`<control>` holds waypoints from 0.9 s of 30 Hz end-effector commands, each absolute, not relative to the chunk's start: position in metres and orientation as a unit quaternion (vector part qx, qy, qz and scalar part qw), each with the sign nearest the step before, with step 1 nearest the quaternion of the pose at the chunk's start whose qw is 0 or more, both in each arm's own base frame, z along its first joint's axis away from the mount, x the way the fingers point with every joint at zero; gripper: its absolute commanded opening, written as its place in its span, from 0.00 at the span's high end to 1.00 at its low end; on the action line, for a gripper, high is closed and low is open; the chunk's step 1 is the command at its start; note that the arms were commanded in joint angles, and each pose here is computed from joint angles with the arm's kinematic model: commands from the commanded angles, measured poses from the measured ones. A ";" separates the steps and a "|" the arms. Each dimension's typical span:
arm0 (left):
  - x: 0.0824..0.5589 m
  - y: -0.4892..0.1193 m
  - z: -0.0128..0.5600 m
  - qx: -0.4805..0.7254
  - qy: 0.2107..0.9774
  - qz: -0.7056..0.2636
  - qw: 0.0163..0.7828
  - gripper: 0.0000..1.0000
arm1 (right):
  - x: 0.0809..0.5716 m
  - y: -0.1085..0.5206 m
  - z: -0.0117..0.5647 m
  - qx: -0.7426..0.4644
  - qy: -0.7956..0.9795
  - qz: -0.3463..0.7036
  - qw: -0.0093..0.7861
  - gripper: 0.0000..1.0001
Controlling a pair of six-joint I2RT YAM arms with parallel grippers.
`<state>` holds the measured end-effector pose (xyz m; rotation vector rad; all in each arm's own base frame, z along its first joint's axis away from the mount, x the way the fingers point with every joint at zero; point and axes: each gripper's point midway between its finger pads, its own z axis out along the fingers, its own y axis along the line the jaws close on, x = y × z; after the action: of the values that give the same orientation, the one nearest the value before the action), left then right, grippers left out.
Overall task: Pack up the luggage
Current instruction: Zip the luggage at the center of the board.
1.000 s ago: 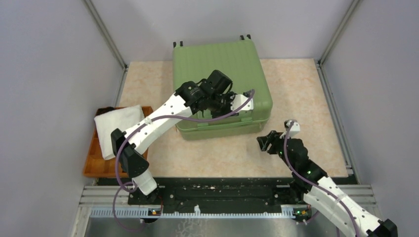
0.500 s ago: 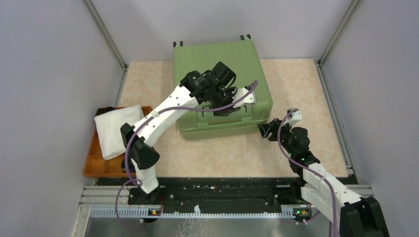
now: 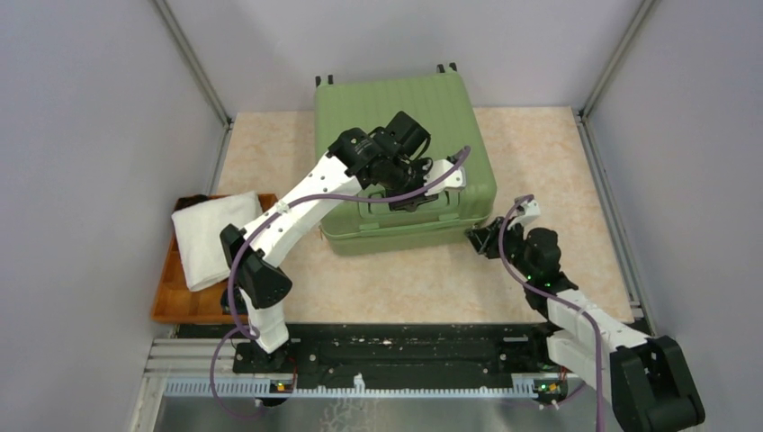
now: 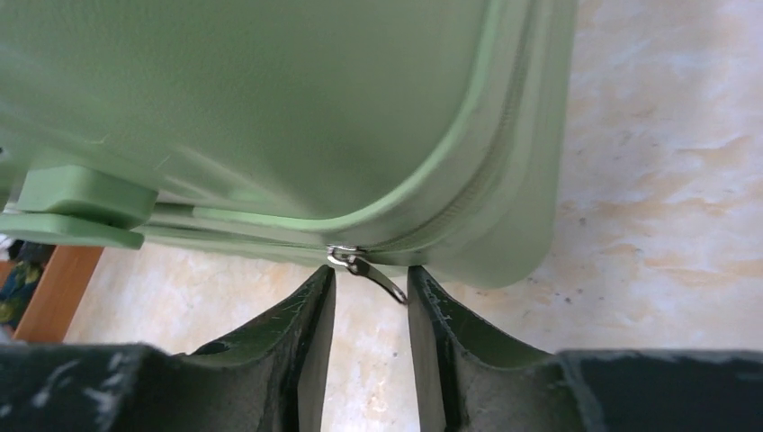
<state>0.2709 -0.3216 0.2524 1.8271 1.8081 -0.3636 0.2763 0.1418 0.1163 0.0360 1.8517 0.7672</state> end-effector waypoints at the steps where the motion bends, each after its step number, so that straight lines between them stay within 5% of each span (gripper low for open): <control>1: 0.290 -0.339 0.359 0.648 0.597 -0.130 0.455 1.00 | 0.280 0.162 0.148 -0.031 0.735 0.373 0.565 0.67; 7: 0.292 -0.338 0.354 0.647 0.601 -0.127 0.453 1.00 | 0.278 0.162 0.157 -0.033 0.719 0.379 0.581 1.00; 20: 0.294 -0.328 0.355 0.623 0.625 -0.139 0.450 1.00 | 0.261 0.189 0.156 -0.053 0.739 0.368 0.562 1.00; 27: 0.369 -0.157 0.359 0.469 0.743 -0.066 0.473 1.00 | 0.268 0.176 0.150 -0.033 0.757 0.331 0.562 1.00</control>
<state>0.3337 -0.2752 0.3294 1.4652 1.7140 -0.3087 0.2553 0.1754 0.1158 -0.0801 1.8730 0.8016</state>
